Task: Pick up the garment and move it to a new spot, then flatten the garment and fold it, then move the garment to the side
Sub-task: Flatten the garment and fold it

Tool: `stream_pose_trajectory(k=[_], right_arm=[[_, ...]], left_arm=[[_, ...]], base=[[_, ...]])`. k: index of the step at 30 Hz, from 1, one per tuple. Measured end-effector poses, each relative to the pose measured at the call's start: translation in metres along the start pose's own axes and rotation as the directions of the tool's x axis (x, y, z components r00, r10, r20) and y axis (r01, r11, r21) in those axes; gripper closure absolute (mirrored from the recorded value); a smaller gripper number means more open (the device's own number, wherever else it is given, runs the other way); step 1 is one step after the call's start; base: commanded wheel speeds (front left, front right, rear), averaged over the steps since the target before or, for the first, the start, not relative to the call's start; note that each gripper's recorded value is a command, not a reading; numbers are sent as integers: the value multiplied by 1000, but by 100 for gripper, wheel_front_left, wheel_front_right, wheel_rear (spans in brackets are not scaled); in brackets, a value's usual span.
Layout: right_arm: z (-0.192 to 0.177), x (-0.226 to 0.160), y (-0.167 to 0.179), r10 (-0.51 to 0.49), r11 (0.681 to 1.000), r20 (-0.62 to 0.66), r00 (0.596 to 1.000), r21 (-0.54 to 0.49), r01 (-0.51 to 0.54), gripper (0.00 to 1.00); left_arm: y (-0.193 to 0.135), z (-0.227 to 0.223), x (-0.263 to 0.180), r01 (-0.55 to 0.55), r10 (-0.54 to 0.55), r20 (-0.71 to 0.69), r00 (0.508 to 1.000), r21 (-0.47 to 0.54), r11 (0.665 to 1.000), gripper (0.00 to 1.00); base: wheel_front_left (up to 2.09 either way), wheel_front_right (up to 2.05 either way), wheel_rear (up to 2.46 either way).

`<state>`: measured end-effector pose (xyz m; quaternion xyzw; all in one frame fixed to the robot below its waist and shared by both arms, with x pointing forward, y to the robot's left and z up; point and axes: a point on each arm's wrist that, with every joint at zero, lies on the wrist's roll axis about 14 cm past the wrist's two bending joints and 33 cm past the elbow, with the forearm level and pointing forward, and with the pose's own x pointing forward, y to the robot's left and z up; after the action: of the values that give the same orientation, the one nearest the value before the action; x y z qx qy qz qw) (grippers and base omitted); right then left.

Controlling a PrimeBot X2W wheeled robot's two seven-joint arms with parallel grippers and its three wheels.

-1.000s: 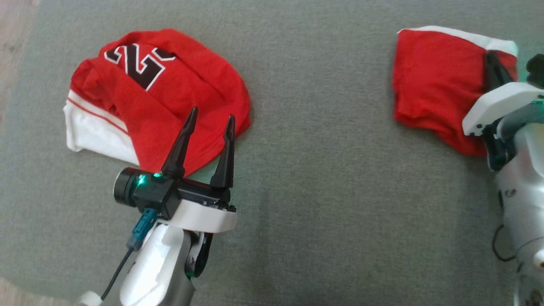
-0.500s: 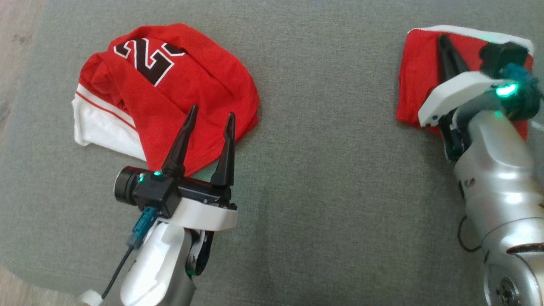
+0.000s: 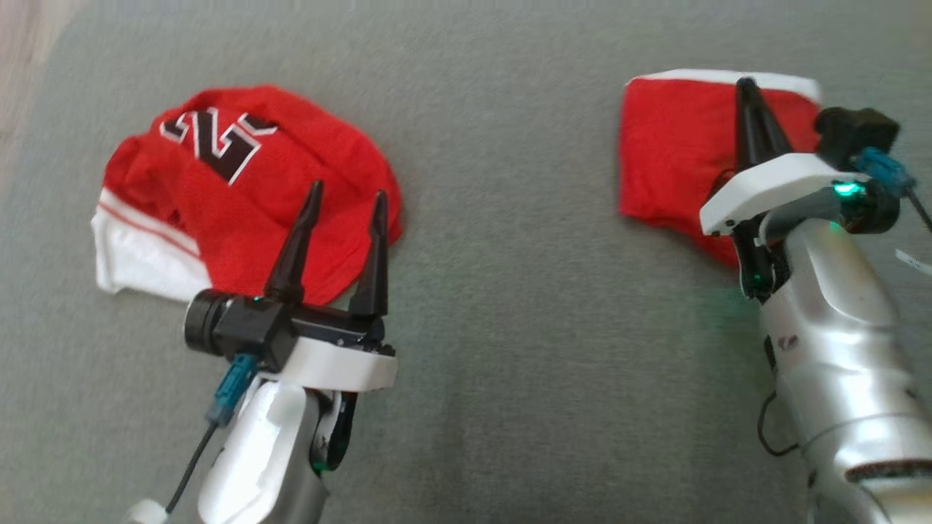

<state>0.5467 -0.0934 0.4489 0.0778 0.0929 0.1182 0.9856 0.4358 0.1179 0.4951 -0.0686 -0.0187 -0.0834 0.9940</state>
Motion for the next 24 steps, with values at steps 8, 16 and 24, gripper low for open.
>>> stream_pose_trajectory(k=[8,16,24], right_arm=[[44,-56,-29,-77,997,168,983,-11,79,100],[16,-140,-55,-180,983,164,970,4,181,100],[4,-180,-60,-228,974,169,959,58,221,0]], left_arm=[[-23,10,-9,49,-49,27,998,-19,999,0],[-42,19,-21,83,-81,46,996,-23,996,0],[-36,4,-37,56,-56,0,998,-25,998,0]], base=[[0,0,0],[0,0,0],[0,0,0]])
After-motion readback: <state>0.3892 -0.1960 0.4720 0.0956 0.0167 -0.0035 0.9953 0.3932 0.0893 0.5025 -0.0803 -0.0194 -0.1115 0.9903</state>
